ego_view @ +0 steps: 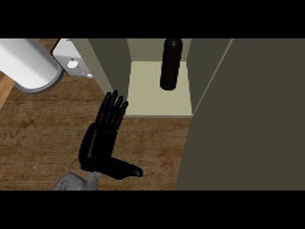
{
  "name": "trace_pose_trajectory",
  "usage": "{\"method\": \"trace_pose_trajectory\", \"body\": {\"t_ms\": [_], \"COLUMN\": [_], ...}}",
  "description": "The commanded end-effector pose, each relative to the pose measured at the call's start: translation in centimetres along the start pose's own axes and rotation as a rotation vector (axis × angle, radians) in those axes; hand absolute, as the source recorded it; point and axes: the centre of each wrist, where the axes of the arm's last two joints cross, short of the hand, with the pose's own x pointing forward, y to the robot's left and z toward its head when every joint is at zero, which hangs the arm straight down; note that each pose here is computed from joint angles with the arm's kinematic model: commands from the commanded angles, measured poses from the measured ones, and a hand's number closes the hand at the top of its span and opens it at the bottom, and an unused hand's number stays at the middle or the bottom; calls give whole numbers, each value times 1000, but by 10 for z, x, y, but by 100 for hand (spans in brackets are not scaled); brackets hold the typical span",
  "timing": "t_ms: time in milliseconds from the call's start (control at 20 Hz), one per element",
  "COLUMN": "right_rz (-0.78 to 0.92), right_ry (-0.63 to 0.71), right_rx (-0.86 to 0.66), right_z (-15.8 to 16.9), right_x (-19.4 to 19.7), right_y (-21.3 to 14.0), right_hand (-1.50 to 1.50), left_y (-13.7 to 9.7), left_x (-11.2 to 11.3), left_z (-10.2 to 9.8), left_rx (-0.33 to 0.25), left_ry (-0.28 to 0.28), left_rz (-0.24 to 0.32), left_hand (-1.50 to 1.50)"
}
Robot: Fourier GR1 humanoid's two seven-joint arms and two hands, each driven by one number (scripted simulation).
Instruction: Pick up the wine, place it into the cabinet and close the cabinet
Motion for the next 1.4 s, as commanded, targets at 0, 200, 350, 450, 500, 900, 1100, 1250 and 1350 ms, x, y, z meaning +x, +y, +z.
{"method": "trace_pose_trajectory", "body": {"t_ms": [0, 200, 350, 450, 500, 900, 1100, 1250, 1350], "right_rz": [-100, -156, -157, -150, -163, -191, -193, -185, -201], "right_ry": [-45, -25, 28, -14, -9, -55, -53, -69, -49], "right_rx": [76, 219, 373, 426, 463, 435, 459, 469, 490], "right_z": [14, 13, 16, 15, 16, 19, 17, 13, 11], "right_x": [56, 57, 41, 43, 43, 58, 62, 53, 55], "right_y": [0, 2, 8, 12, 9, 20, 20, 28, 29], "right_hand": [-150, -150, 150, 150, 150, 150, 150, 150, 150], "left_y": [22, 34, 66, 78, 71, 104, 125, 128, 146], "left_x": [16, 26, 48, 49, 52, 95, 102, 103, 121], "left_z": [19, 29, 29, 41, 36, 50, 62, 70, 70], "left_rx": [15, 20, 40, 41, 55, 92, 79, 78, 77], "left_ry": [-7, -48, -69, -71, -91, -112, -109, -122, -108], "left_rz": [-8, -24, -63, -79, -93, -95, -127, -143, -145], "left_hand": [-150, -150, -150, -150, -150, -150, -150, -150, -150]}}
